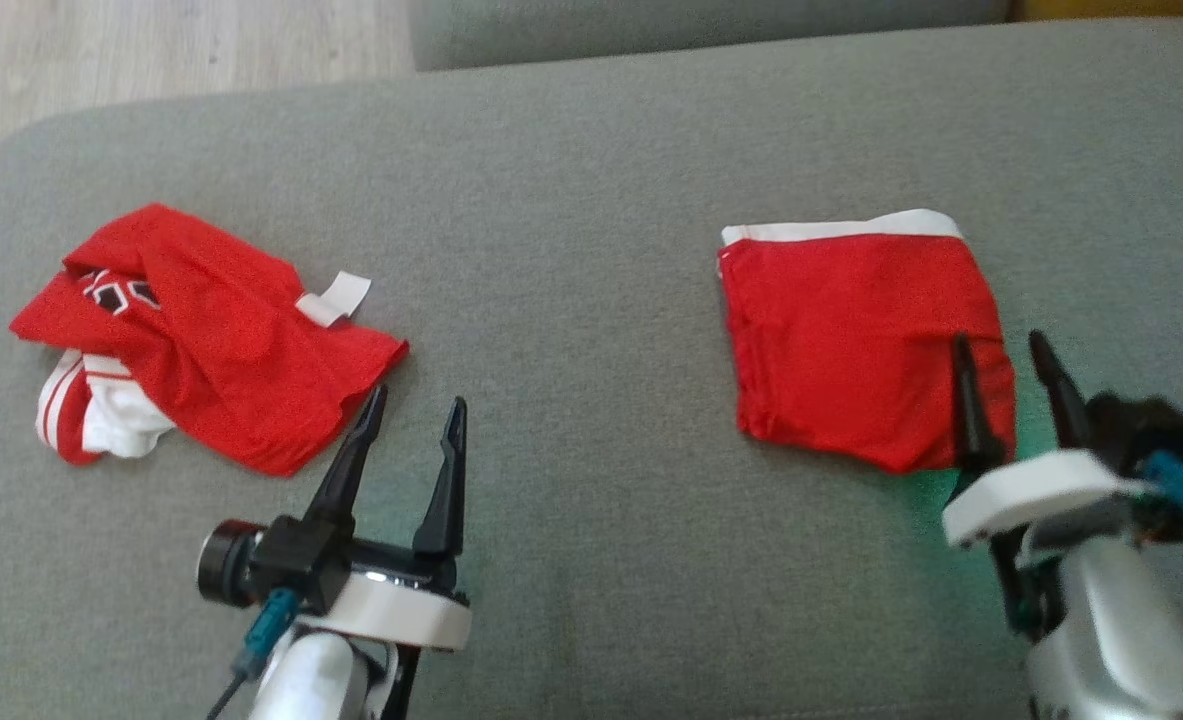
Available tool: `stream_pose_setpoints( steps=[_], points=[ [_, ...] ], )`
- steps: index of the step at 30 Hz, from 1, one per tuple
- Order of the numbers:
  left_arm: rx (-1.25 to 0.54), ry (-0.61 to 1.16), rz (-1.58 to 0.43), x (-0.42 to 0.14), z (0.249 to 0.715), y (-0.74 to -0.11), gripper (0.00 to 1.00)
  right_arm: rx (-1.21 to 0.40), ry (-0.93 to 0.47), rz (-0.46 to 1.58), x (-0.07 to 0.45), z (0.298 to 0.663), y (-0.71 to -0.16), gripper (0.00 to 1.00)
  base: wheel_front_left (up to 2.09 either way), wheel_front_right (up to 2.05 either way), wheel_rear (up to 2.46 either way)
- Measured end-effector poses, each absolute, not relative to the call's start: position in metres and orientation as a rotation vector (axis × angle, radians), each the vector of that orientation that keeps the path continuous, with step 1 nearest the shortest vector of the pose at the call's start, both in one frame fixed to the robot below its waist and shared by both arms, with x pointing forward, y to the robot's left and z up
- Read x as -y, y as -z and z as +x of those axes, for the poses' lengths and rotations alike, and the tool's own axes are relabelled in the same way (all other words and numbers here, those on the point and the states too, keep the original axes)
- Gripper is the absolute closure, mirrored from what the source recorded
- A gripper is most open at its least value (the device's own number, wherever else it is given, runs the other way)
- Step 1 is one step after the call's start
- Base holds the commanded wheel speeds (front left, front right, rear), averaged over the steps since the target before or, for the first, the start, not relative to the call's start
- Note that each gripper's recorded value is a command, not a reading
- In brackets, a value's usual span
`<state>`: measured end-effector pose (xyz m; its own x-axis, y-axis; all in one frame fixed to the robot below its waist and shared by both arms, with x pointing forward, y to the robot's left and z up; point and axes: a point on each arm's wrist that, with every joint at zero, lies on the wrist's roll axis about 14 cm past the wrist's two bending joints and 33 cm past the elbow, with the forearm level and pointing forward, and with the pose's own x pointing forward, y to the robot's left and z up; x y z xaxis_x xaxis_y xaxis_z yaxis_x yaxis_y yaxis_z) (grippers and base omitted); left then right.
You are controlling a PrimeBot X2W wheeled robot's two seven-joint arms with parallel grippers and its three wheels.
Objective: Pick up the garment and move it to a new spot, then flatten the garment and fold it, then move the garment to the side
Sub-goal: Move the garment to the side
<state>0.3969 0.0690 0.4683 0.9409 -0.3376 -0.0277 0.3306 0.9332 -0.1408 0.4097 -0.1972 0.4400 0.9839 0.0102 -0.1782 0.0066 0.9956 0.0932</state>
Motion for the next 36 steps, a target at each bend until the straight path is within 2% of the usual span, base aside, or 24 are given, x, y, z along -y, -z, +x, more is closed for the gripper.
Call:
stream_pose_setpoints(
  steps=[9, 15, 16, 17, 25, 30, 36],
  points=[
    [-0.075, 0.319, -0.133, -0.077, 0.407, -0.458, 0.0, -0.397, 0.09, 0.14, 0.22, 0.432, -0.397, 0.0, 0.0, 0.0, 0.0],
    [-0.09, 0.31, -0.129, -0.08, 0.411, -0.452, 0.0, -0.555, 0.03, 0.134, 0.199, 0.433, -0.364, 0.0, 0.0, 0.0, 0.0],
    [-0.093, 0.31, -0.126, -0.08, 0.411, -0.451, 0.0, -0.568, 0.02, 0.124, 0.198, 0.435, -0.364, 0.37, 0.0, 0.0, 0.0],
    [-0.095, 0.31, -0.125, -0.08, 0.411, -0.45, 0.0, -0.578, 0.012, 0.117, 0.198, 0.438, -0.364, 1.0, 0.0, 0.0, 0.0],
    [-0.084, 0.33, -0.127, -0.073, 0.418, -0.452, 0.0, -0.567, -0.071, -0.076, 0.214, 0.45, -0.377, 1.0, 0.0, 0.0, 0.0],
    [-0.09, 0.341, -0.131, -0.069, 0.419, -0.45, 0.0, -0.527, -0.069, -0.296, 0.264, 0.465, -0.407, 1.0, 0.0, 0.0, 0.0],
    [-0.083, 0.333, -0.132, -0.072, 0.431, -0.449, 0.0, -0.614, 0.028, -0.51, 0.348, 0.463, -0.414, 1.0, 0.0, 0.0, 0.0]
  ],
)
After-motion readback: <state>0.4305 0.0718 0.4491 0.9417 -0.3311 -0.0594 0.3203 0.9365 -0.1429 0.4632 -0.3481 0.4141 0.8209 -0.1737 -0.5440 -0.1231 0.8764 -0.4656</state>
